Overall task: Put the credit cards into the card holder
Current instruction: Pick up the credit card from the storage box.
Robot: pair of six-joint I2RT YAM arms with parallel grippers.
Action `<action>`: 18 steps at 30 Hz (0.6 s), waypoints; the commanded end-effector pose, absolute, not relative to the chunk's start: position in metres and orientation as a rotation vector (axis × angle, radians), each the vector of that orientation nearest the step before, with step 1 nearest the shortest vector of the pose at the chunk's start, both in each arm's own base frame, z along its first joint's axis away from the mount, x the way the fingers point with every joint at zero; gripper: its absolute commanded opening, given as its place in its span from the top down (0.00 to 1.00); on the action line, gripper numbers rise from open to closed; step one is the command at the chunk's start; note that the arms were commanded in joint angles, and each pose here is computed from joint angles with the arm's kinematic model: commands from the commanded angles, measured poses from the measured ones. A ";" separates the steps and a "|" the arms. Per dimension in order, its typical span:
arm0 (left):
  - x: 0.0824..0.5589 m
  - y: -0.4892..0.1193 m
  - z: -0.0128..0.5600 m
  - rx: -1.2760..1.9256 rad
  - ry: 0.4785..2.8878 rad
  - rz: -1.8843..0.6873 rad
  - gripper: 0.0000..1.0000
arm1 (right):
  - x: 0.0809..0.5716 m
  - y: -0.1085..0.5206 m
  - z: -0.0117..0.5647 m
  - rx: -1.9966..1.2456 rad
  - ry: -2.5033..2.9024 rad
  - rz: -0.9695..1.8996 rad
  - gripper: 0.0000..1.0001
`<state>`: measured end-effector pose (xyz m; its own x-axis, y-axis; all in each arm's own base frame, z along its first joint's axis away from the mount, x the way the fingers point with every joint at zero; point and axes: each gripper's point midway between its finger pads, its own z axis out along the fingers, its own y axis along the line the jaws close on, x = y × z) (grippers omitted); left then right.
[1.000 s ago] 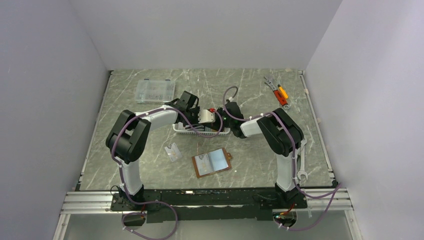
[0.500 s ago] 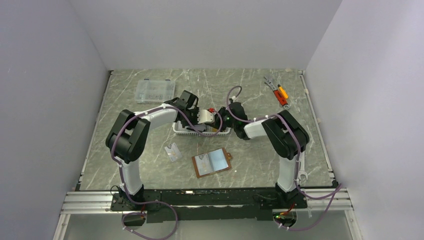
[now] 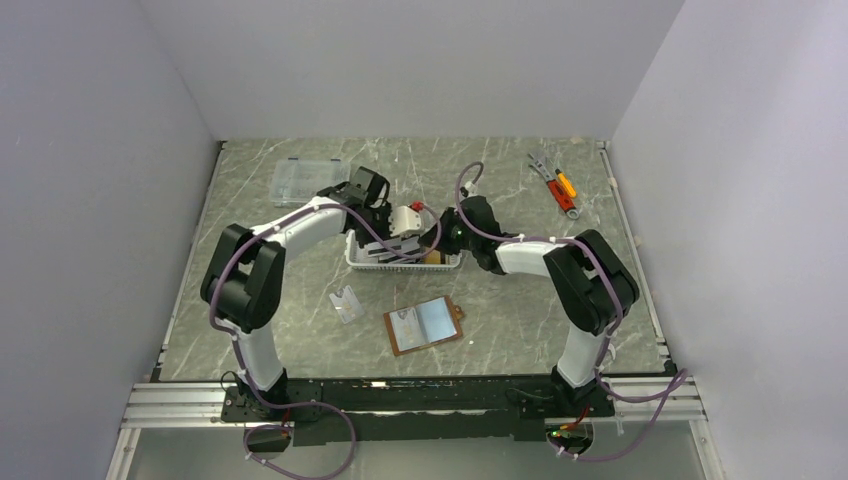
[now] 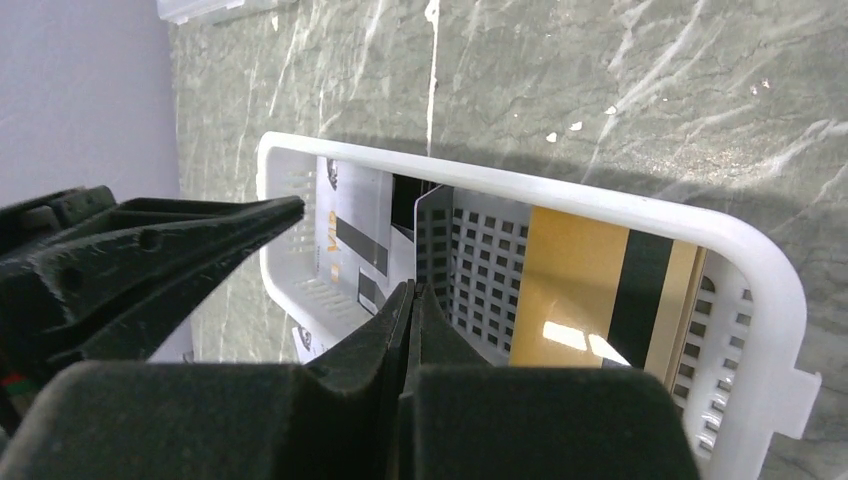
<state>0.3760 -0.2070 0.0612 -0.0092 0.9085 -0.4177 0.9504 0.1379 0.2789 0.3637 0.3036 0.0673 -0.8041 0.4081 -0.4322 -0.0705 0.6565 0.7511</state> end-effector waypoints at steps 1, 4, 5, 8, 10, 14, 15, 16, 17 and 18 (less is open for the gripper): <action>0.383 -0.211 0.107 1.697 1.867 -0.116 0.98 | 0.377 0.308 0.110 0.151 2.178 1.069 1.00; 0.383 -0.211 0.120 1.661 1.862 -0.145 0.95 | 0.375 0.317 0.119 0.098 2.164 1.086 1.00; 0.383 -0.212 0.126 1.647 1.861 -0.164 0.91 | 0.375 0.321 0.123 0.079 2.155 1.098 1.00; 0.379 -0.219 0.142 1.592 1.869 -0.266 0.75 | 0.373 0.332 0.130 0.050 2.139 1.129 1.00; 0.372 -0.227 0.148 1.558 1.869 -0.378 0.69 | 0.371 0.340 0.136 0.024 2.120 1.162 1.00; 0.373 -0.234 0.146 1.509 1.846 -0.478 0.66 | 0.366 0.349 0.142 -0.039 2.101 1.187 1.00; 0.377 -0.233 0.144 1.506 1.843 -0.484 0.66 | 0.365 0.349 0.141 -0.047 2.108 1.180 1.00; 0.381 -0.231 0.143 1.504 1.841 -0.492 0.66 | 0.364 0.350 0.141 -0.058 2.110 1.175 1.00; 0.386 -0.229 0.145 1.501 1.835 -0.504 0.66 | 0.362 0.351 0.143 -0.078 2.106 1.174 1.00; 0.391 -0.227 0.145 1.500 1.832 -0.518 0.66 | 0.361 0.351 0.142 -0.087 2.107 1.161 1.00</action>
